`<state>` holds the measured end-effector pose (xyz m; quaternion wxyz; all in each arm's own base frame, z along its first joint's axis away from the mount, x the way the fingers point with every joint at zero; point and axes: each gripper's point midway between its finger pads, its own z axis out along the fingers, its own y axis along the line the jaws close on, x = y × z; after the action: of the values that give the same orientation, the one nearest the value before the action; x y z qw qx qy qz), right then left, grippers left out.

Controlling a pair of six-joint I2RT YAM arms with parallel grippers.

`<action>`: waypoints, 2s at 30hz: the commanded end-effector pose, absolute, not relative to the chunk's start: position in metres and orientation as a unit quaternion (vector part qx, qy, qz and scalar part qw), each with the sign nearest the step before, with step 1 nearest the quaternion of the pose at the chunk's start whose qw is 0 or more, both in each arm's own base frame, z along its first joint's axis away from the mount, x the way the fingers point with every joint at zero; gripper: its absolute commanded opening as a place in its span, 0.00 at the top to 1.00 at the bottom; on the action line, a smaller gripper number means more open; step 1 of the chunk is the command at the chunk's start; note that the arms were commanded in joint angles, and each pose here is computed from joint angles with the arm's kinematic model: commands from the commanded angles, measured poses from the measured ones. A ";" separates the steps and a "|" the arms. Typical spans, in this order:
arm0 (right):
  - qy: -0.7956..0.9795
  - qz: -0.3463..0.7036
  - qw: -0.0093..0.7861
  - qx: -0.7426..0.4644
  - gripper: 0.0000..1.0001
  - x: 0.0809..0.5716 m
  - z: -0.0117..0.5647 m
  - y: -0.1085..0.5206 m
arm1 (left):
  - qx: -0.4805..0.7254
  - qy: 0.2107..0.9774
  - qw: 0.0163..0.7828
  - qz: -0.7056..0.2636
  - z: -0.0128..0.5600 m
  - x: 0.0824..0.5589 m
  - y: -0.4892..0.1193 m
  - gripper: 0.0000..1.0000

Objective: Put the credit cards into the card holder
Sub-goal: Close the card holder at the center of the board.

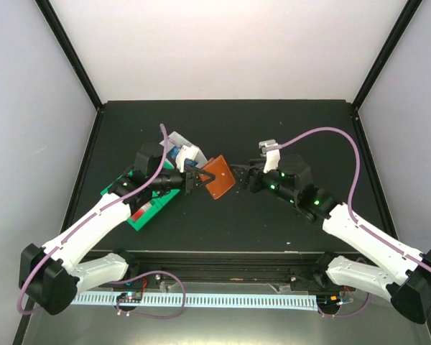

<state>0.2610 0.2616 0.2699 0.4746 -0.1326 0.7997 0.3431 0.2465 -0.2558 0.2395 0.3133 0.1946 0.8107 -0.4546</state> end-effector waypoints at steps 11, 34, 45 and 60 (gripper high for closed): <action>0.727 0.548 0.338 -0.240 0.13 0.184 0.295 0.297 | 0.436 0.568 0.310 -0.626 0.352 0.145 -0.270 0.98; 0.721 0.634 0.279 0.017 0.80 0.219 0.311 0.289 | 0.211 0.647 0.262 -0.684 0.325 0.192 -0.281 0.71; 0.763 0.511 0.394 -0.037 0.25 0.234 0.304 0.229 | 0.206 0.675 0.206 -0.677 0.332 0.198 -0.279 0.98; 0.669 0.606 0.361 -0.235 0.30 0.174 0.335 0.258 | 0.258 0.633 0.137 -0.716 0.367 0.174 -0.276 0.97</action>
<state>0.1935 0.2530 0.3134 0.3539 -0.1743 0.7196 0.5714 0.1788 -0.2778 0.3497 0.1364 0.2300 0.6495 -0.7118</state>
